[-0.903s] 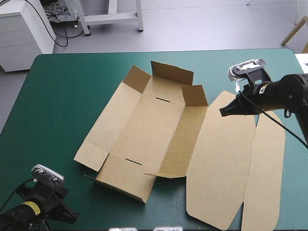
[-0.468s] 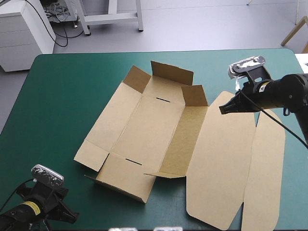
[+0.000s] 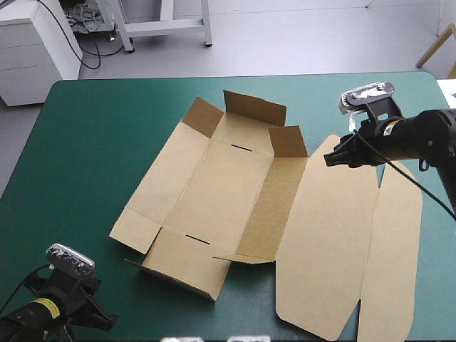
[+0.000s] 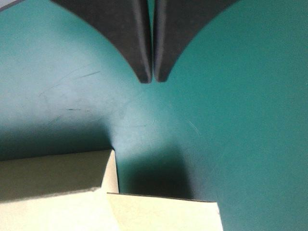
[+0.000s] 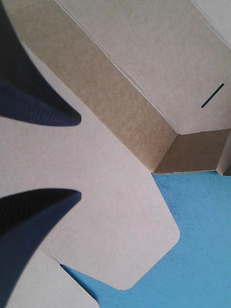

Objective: Fold the box

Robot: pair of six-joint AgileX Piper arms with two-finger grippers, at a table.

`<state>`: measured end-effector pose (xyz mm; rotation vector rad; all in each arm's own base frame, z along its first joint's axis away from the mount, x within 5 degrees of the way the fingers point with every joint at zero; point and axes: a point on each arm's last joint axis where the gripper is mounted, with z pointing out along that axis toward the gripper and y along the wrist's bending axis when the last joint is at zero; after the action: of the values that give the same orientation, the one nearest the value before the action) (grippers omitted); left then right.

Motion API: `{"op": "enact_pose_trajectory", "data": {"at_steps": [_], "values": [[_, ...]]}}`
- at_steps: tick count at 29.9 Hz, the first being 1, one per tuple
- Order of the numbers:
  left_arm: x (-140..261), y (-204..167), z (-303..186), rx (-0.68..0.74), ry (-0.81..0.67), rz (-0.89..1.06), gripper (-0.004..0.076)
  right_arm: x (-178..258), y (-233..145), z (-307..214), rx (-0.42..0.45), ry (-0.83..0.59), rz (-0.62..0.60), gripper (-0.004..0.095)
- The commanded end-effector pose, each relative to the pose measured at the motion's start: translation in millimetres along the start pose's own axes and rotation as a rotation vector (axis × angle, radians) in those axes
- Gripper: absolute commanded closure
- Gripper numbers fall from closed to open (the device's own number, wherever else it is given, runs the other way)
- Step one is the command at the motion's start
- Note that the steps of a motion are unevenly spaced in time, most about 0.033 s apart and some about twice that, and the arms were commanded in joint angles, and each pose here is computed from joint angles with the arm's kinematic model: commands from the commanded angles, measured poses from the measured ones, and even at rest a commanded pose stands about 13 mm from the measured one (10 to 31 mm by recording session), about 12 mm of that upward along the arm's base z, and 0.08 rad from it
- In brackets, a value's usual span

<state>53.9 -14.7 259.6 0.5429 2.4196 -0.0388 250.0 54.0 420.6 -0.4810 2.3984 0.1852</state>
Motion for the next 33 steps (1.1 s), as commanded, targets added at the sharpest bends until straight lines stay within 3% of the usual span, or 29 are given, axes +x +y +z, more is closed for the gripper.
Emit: {"op": "enact_pose_trajectory", "data": {"at_steps": [1,3,15,22,33], "values": [[-9,1,-5,-0.009,-0.065,-0.006,0.0734,-7,1,-17,0.012,-0.095,0.007,0.0308],[-9,1,-5,-0.009,-0.065,-0.006,0.0734,-8,0,-17,0.013,-0.102,0.009,0.0267],[-9,1,-5,-0.009,-0.065,-0.006,0.0734,-18,1,-17,0.004,-0.208,0.036,0.0264],[-9,1,-5,-0.009,-0.065,-0.006,0.0734,-28,-5,11,-0.004,-0.174,-0.031,0.0264],[-9,1,-5,-0.009,-0.065,-0.006,0.0734,-84,-18,63,-0.067,-0.205,-0.146,0.0264]]}}
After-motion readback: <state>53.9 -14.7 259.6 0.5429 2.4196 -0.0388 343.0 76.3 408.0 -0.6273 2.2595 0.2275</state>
